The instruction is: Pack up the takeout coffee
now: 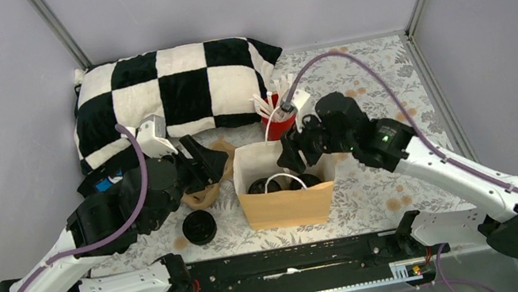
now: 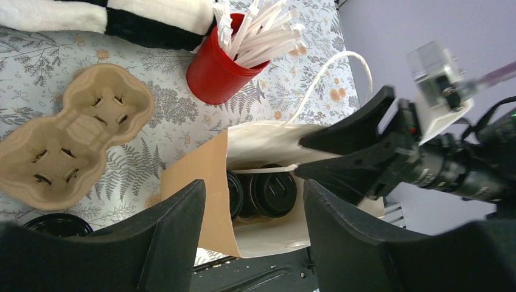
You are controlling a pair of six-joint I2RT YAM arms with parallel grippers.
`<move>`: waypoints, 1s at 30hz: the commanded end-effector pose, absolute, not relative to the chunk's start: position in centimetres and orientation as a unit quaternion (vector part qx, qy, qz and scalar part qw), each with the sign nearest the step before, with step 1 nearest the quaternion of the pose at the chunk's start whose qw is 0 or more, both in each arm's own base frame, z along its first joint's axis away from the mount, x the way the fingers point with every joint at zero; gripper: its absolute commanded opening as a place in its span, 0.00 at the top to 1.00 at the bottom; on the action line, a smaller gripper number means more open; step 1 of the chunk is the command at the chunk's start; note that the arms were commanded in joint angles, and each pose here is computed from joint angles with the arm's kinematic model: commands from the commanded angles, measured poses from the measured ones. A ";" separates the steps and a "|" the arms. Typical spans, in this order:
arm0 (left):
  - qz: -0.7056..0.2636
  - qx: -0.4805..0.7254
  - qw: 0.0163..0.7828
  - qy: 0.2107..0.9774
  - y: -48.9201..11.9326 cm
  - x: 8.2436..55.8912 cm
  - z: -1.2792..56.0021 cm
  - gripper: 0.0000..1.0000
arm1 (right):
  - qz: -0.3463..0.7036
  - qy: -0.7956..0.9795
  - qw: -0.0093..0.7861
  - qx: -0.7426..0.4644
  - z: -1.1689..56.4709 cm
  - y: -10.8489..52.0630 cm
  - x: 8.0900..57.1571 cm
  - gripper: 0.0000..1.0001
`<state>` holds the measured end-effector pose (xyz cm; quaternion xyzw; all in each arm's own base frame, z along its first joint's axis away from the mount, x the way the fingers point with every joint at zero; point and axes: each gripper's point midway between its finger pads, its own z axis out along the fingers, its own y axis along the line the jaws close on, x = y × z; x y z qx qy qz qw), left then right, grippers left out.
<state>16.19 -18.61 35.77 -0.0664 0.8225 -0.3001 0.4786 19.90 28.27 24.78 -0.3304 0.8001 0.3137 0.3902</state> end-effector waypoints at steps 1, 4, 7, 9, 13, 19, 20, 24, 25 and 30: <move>-0.317 -0.080 0.488 0.809 -18.1 16.2 36.6 0.36 | 0.337 0.765 0.474 -0.277 35.8 27.0 20.0 0.29; -0.313 -0.080 0.487 0.811 -18.0 16.2 36.3 0.36 | 0.341 0.752 0.499 -0.263 40.5 26.7 20.3 0.20; -0.311 -0.073 0.486 0.813 -18.2 16.2 36.1 0.36 | 0.275 0.772 0.530 -0.217 42.7 26.3 24.3 0.19; -0.310 -0.068 0.486 0.814 -18.3 16.2 36.1 0.36 | 0.213 0.787 0.539 -0.212 42.2 26.6 27.7 0.19; -0.310 -0.060 0.485 0.815 -18.4 16.0 36.1 0.36 | 0.154 0.840 0.483 -0.192 38.4 27.8 34.4 0.34; -0.304 -0.054 0.485 0.818 -17.7 15.7 35.8 0.35 | 0.136 0.874 0.420 -0.204 33.8 29.3 38.1 0.33; -0.302 -0.055 0.486 0.818 -17.4 15.7 35.8 0.35 | 0.135 0.878 0.409 -0.209 32.7 29.6 38.3 0.32; -0.294 -0.061 0.490 0.818 -16.5 15.7 35.9 0.35 | 0.128 0.897 0.371 -0.206 28.5 30.0 39.2 0.33; -0.294 -0.063 0.490 0.818 -16.4 15.6 35.9 0.35 | 0.124 0.900 0.363 -0.206 27.6 30.0 39.5 0.34; -0.295 -0.072 0.489 0.818 -15.6 15.4 35.9 0.35 | 0.105 0.913 0.334 -0.207 24.2 30.0 40.2 0.46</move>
